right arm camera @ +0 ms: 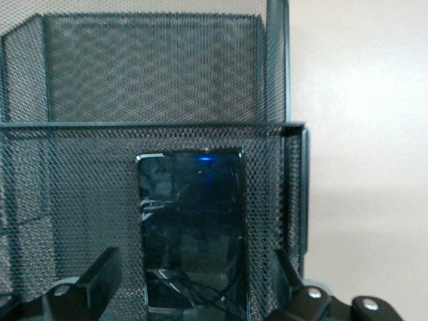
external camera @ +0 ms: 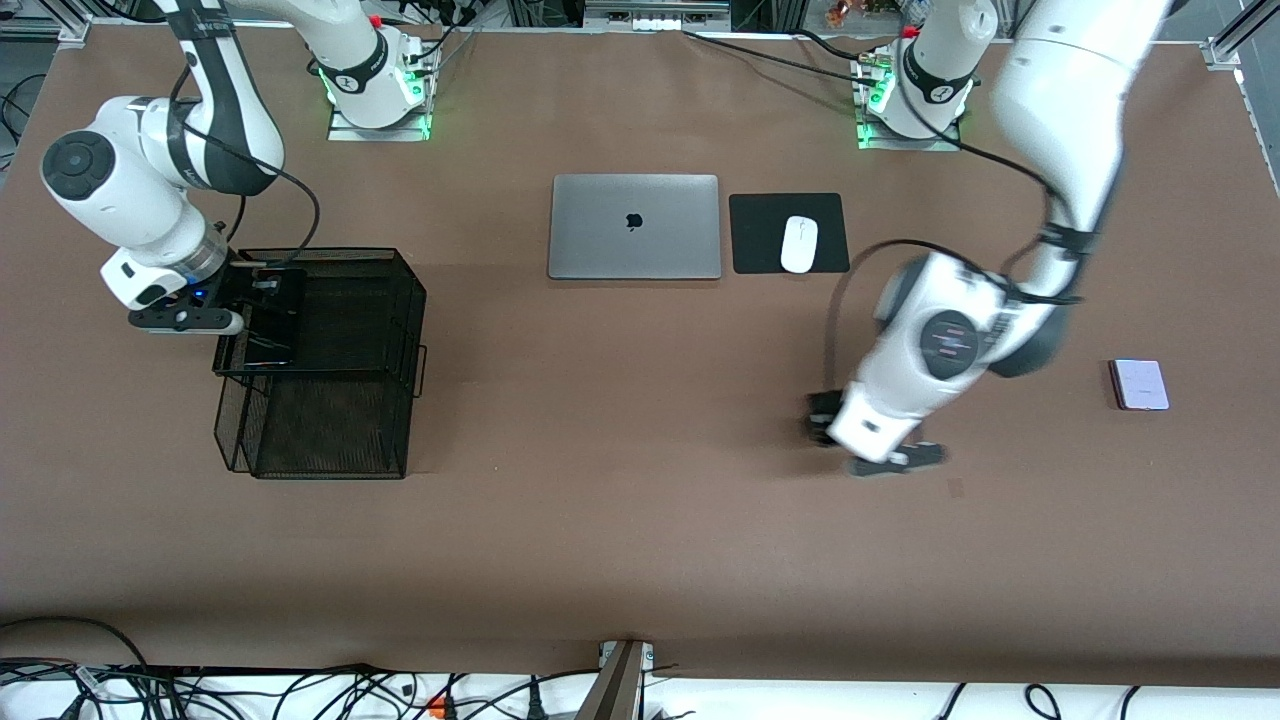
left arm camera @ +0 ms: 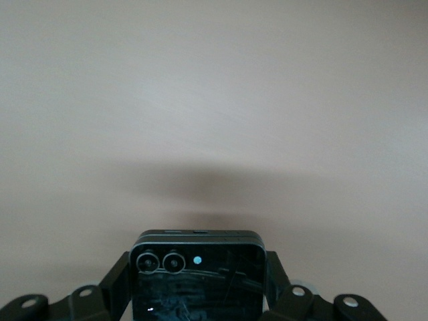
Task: Place phones with both arms
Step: 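Release the black phone in the basket while the left gripper carries the flip phone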
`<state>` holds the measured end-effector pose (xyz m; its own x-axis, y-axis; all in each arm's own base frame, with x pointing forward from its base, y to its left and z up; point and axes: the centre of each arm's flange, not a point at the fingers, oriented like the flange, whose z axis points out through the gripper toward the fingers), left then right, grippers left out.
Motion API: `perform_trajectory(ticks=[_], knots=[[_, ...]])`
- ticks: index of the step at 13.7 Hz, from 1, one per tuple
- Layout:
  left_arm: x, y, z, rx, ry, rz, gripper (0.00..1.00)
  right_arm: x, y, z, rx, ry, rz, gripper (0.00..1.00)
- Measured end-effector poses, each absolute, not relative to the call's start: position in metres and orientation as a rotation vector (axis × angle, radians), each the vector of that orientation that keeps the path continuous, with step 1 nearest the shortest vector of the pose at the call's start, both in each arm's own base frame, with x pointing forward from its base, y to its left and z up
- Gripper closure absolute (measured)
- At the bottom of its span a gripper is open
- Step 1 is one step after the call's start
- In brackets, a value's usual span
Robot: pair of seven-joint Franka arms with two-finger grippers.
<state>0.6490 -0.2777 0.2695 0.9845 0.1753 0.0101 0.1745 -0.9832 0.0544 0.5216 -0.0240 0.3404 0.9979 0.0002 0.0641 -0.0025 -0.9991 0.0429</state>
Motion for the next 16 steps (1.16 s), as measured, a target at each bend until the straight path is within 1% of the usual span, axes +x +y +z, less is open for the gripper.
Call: perform_trajectory(ticks=[2, 4, 6, 8, 11, 16], knots=[[0.631, -0.347, 0.257, 3.065, 0.257, 0.016, 0.19, 0.537, -0.023, 0.375, 3.101, -0.004, 0.023, 0.01], [0.615, -0.404, 0.236, 3.057, 0.241, 0.010, 0.19, 0.548, -0.020, 0.408, 3.125, -0.033, -0.021, 0.01], [0.606, -0.443, 0.213, 3.074, 0.220, 0.033, 0.19, 0.551, -0.017, 0.423, 3.142, -0.054, -0.051, 0.00], [0.599, -0.475, 0.196, 3.088, 0.198, 0.082, 0.19, 0.553, -0.015, 0.430, 3.143, -0.066, -0.047, 0.00], [0.588, -0.503, 0.180, 3.089, 0.168, 0.103, 0.19, 0.555, -0.014, 0.436, 3.143, -0.068, -0.031, 0.00], [0.587, -0.505, 0.167, 3.097, 0.165, 0.101, 0.19, 0.556, -0.014, 0.437, 3.143, -0.068, -0.033, 0.00]])
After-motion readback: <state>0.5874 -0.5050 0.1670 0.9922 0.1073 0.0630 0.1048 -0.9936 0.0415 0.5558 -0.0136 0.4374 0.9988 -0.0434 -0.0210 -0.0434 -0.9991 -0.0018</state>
